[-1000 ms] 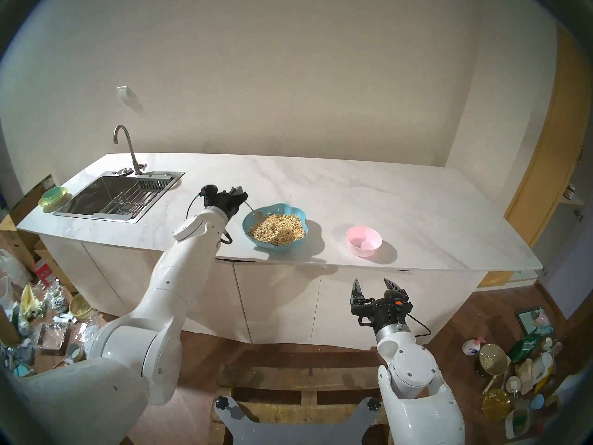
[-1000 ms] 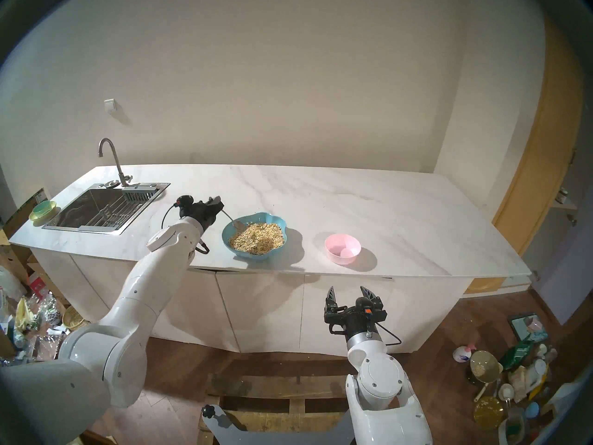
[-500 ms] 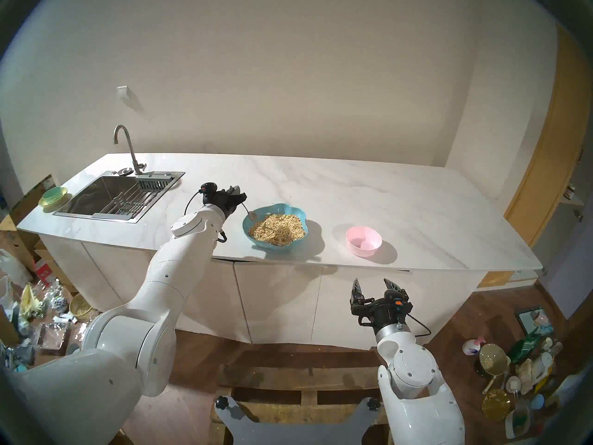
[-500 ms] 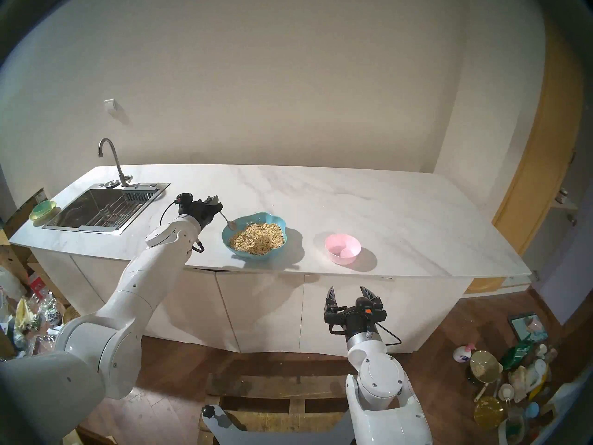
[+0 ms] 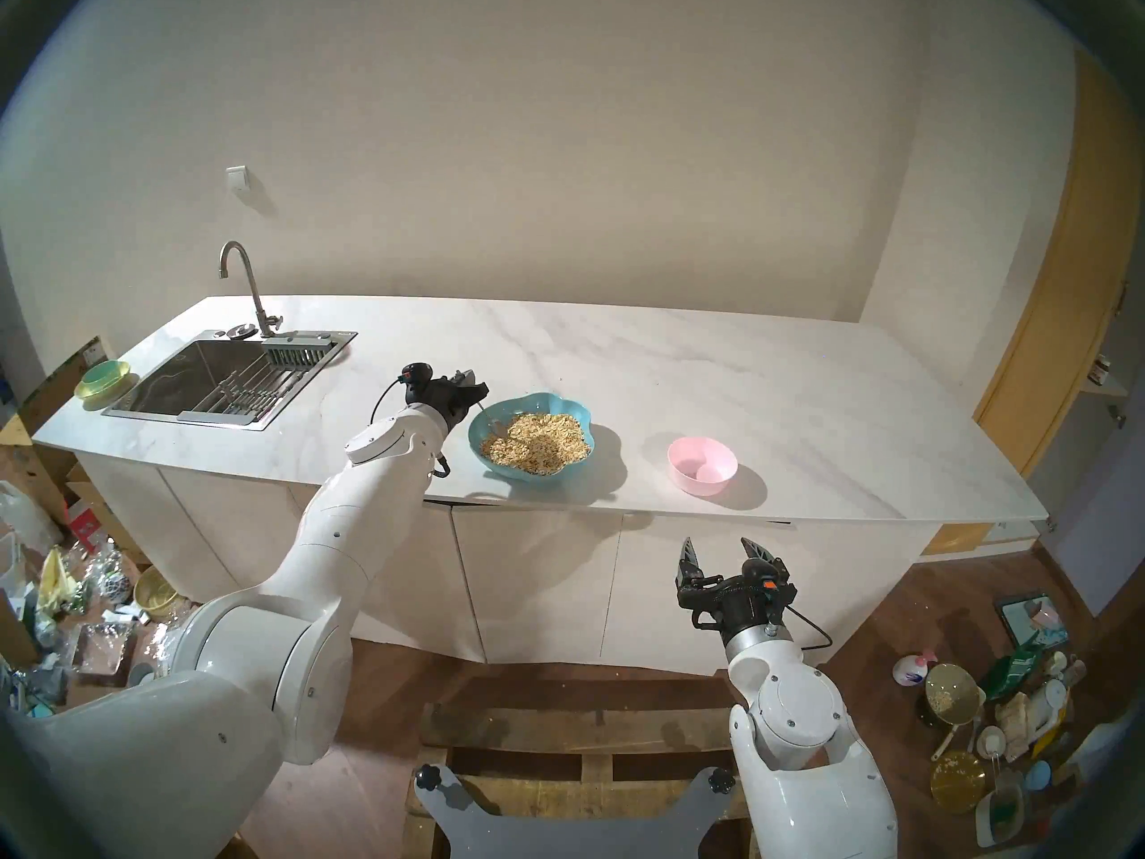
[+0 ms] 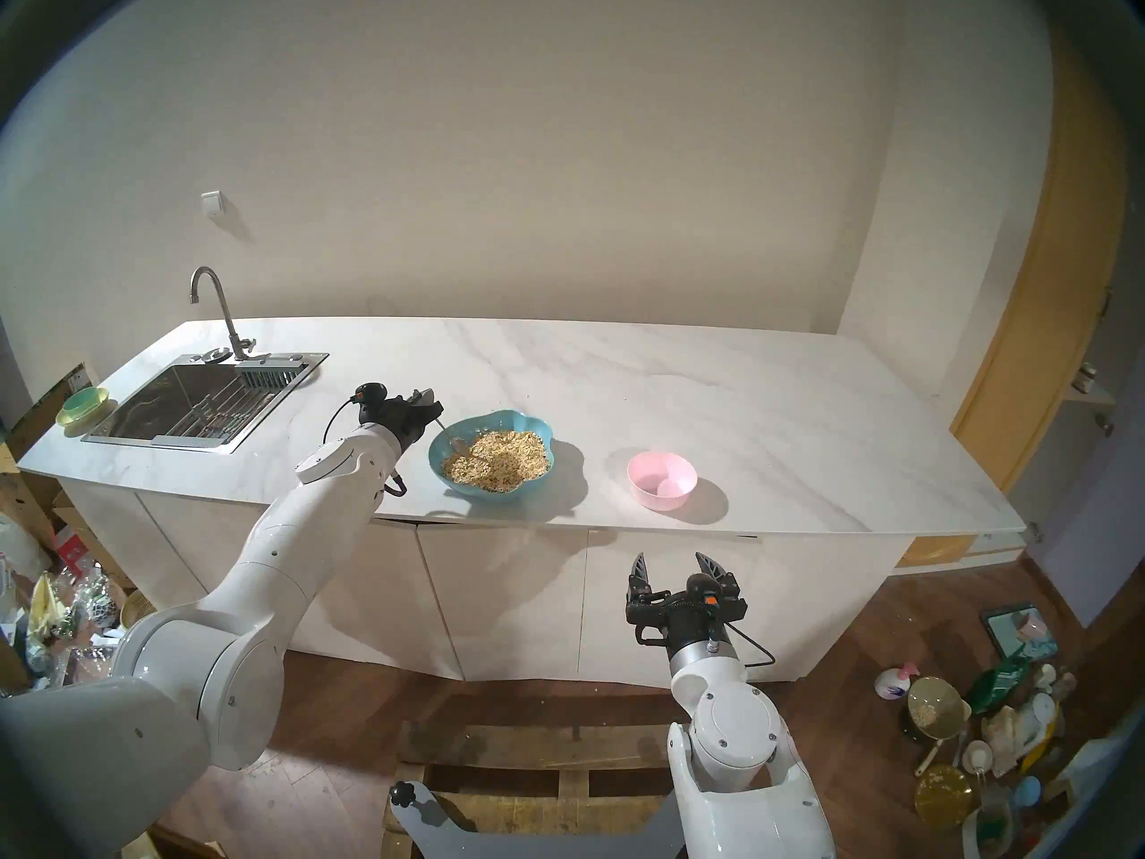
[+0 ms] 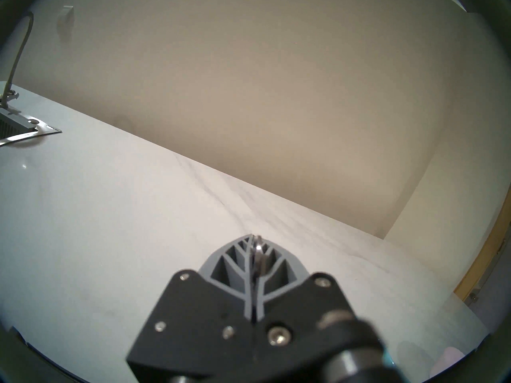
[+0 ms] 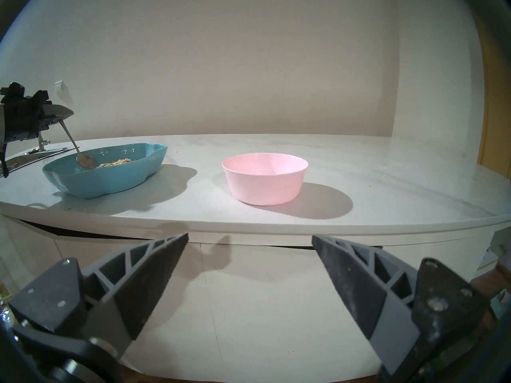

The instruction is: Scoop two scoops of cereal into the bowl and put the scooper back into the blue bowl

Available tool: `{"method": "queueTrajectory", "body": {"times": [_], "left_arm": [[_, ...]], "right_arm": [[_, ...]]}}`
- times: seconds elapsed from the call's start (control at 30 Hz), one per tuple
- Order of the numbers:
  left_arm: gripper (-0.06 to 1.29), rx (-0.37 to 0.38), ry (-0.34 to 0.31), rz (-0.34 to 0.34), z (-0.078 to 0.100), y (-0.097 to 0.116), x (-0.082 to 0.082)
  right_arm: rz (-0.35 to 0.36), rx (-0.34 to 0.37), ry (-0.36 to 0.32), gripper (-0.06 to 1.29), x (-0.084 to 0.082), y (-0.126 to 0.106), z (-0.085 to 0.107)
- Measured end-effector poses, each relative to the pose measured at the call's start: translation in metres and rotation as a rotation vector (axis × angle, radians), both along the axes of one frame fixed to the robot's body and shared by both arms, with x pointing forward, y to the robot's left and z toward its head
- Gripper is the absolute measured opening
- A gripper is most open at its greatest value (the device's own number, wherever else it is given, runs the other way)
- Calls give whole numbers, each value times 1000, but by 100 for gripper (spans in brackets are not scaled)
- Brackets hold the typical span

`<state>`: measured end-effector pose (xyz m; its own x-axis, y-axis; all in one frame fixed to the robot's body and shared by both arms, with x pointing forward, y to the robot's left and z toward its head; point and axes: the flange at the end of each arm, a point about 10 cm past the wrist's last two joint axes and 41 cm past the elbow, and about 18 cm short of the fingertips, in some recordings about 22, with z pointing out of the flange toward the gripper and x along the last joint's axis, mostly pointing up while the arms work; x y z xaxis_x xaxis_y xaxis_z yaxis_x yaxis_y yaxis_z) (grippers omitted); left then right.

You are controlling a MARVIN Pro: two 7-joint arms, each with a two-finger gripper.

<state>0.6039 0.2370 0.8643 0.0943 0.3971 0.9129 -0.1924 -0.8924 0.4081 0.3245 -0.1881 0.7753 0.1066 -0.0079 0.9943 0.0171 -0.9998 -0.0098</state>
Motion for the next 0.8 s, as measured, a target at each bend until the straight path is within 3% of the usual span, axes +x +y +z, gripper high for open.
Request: {"method": "queueTrajectory", "body": {"times": [0.47, 0.8], "left_arm": [[-1, -77, 50, -44, -28, -43, -11], [-1, -212, 131, -59, -43, -55, -23]], "right_arm": [[0, 0, 0, 121, 0, 0, 0], [0, 0, 0, 121, 0, 0, 0]]}}
